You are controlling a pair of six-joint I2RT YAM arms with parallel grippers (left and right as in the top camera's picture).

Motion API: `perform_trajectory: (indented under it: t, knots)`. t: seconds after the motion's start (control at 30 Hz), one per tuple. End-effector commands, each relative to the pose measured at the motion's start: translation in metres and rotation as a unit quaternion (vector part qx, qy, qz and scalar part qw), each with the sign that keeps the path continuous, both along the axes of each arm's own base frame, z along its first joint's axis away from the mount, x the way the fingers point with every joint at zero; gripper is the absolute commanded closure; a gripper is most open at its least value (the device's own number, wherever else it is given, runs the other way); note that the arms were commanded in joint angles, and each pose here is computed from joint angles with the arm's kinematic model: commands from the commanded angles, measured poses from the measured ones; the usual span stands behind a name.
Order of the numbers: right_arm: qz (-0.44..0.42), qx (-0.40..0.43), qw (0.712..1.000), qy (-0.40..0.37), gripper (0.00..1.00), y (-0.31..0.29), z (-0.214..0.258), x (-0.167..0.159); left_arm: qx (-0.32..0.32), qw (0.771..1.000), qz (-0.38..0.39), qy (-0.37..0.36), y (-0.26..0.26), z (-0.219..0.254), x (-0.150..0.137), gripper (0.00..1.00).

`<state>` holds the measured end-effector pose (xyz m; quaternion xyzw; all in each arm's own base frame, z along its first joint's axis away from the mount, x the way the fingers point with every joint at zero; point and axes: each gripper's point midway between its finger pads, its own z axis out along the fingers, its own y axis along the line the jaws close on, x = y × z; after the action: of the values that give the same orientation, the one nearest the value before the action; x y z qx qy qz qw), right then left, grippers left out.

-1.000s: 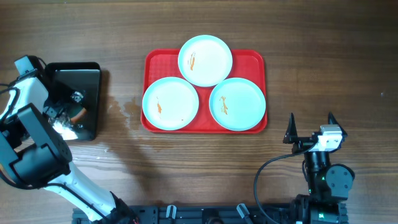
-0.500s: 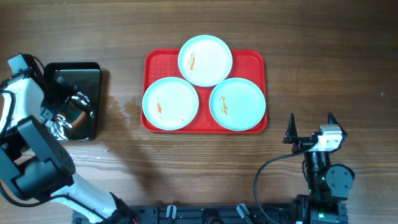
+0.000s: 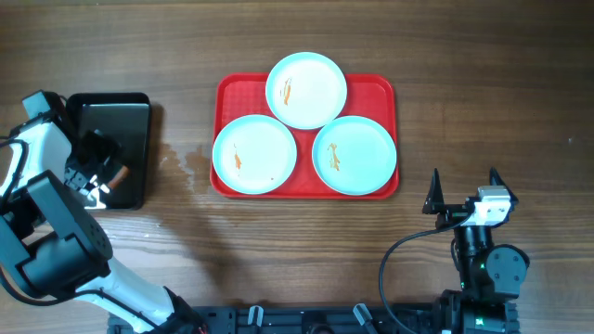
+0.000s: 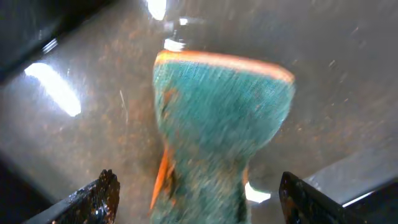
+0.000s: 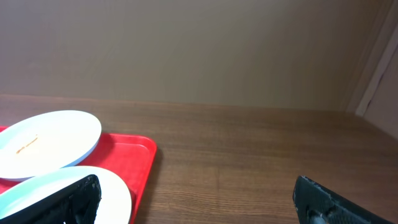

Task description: Clean dirty plates on tray and stack at the side

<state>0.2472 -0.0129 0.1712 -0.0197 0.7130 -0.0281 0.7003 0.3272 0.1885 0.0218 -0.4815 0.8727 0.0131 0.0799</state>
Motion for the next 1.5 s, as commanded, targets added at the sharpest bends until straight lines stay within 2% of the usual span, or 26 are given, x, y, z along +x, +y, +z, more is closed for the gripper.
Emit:
perform_trajectory:
  t: [0.0, 0.17, 0.37, 0.6, 0.77, 0.83, 0.9, 0.93, 0.97, 1.2, 1.3, 1.37, 1.47]
  knots:
    - [-0.009, -0.005, 1.0, -0.003, 0.0, -0.004, 0.001, 0.0, 0.006, 1.0, 0.0, -0.02, 0.001, 0.002, 0.009, 0.22]
    - [-0.009, -0.005, 1.0, -0.002, 0.0, -0.004, 0.001, 0.0, 0.013, 0.999, 0.0, -0.033, 0.005, 0.002, 0.016, 0.29]
    - [-0.009, -0.005, 1.0, -0.002, 0.0, -0.004, 0.001, 0.0, 0.0, 1.0, 0.0, -0.011, 0.002, -0.015, 0.011, 0.37]
    - [-0.009, -0.005, 1.0, -0.003, 0.0, -0.004, 0.001, 0.0, 0.0, 1.0, 0.0, -0.01, 0.002, -0.016, 0.011, 0.39]
    - [-0.009, -0.005, 1.0, -0.002, 0.0, -0.004, 0.001, 0.0, -0.004, 1.0, 0.0, -0.003, 0.001, -0.021, 0.009, 0.46]
    - [-0.009, -0.005, 1.0, -0.002, 0.0, -0.004, 0.001, 0.0, -0.004, 1.0, 0.0, -0.004, 0.001, -0.021, 0.009, 0.52]
    - [-0.009, -0.005, 1.0, -0.003, 0.0, -0.004, 0.001, 0.0, -0.004, 1.0, 0.0, -0.003, 0.001, -0.021, 0.009, 0.73]
    - [-0.009, -0.005, 1.0, -0.002, 0.0, -0.004, 0.001, 0.0, -0.003, 1.0, 0.0, -0.004, 0.002, -0.021, 0.009, 0.89]
    - [-0.009, -0.005, 1.0, -0.003, 0.0, -0.004, 0.001, 0.0, -0.003, 1.0, 0.0, -0.004, 0.002, -0.021, 0.009, 0.96]
    - [-0.009, -0.005, 1.0, -0.002, 0.0, -0.004, 0.001, 0.0, -0.001, 0.999, -0.002, -0.032, -0.002, 0.009, 0.012, 0.96]
    - [-0.009, -0.005, 1.0, -0.002, 0.0, -0.004, 0.001, 0.0, -0.05, 0.992, -0.023, -0.112, -0.026, 0.049, 0.028, 0.96]
    - [-0.009, -0.005, 1.0, -0.002, 0.0, -0.004, 0.001, 0.0, -0.083, 0.979, -0.046, -0.183, -0.044, 0.085, 0.042, 0.96]
    - [-0.009, -0.005, 1.0, -0.002, 0.0, -0.004, 0.001, 0.0, -0.08, 0.965, -0.065, -0.242, -0.051, 0.124, 0.049, 0.96]
